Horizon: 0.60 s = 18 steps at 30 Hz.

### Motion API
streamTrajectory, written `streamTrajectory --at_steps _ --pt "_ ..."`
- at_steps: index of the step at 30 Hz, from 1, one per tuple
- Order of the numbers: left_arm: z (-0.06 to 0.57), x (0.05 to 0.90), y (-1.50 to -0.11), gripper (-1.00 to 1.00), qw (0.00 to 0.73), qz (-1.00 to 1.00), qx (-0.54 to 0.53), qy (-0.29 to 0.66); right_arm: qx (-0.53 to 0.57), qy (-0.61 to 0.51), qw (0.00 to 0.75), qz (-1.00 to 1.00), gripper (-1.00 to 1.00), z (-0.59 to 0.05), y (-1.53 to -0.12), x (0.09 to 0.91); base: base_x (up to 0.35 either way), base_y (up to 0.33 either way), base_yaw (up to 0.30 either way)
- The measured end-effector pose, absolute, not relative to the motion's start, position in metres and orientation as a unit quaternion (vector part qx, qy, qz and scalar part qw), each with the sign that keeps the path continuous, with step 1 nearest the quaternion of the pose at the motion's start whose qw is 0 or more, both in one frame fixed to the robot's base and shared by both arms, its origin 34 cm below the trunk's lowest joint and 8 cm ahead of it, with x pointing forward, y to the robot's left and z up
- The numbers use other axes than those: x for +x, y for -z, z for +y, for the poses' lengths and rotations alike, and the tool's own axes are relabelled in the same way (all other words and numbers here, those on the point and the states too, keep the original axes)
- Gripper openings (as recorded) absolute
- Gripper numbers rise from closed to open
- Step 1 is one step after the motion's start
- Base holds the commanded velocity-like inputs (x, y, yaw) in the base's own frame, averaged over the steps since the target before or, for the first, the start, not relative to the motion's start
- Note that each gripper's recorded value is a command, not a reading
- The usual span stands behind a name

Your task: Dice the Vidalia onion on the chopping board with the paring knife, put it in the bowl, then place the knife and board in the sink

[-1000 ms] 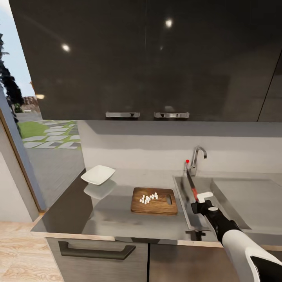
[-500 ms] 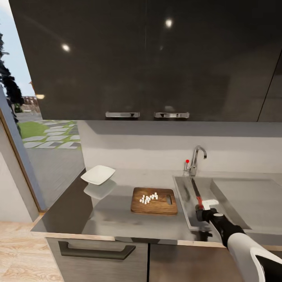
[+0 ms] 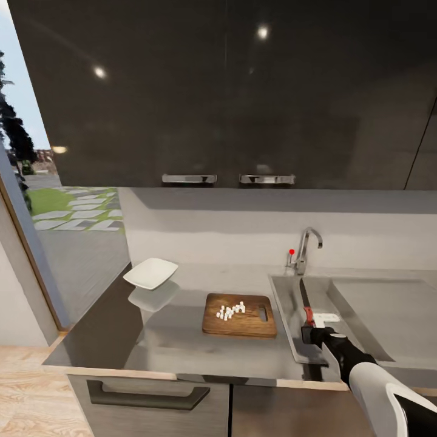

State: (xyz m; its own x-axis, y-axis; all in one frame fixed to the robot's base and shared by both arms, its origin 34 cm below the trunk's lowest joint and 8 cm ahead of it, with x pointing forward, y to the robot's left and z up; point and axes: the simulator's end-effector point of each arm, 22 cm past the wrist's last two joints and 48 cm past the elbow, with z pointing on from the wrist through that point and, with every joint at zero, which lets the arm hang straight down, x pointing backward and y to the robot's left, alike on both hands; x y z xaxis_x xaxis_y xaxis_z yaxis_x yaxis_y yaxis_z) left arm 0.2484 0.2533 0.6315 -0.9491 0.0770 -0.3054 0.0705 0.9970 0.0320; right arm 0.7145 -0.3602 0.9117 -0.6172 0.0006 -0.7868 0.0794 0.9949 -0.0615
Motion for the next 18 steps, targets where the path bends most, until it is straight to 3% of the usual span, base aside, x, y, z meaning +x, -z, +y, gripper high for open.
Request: streamTrajectory --at_steps 13,18 --pt "0.251 0.248 -0.631 1.00 0.155 0.987 0.038 -0.008 0.026 0.038 0.407 0.912 -1.00 -0.352 -0.885 0.696 0.138 -0.001 0.000" --pt "0.251 0.248 -0.631 1.00 0.155 0.987 0.038 -0.008 0.026 0.037 0.405 0.913 -1.00 -0.351 -0.885 0.696 0.170 -0.113 0.000"
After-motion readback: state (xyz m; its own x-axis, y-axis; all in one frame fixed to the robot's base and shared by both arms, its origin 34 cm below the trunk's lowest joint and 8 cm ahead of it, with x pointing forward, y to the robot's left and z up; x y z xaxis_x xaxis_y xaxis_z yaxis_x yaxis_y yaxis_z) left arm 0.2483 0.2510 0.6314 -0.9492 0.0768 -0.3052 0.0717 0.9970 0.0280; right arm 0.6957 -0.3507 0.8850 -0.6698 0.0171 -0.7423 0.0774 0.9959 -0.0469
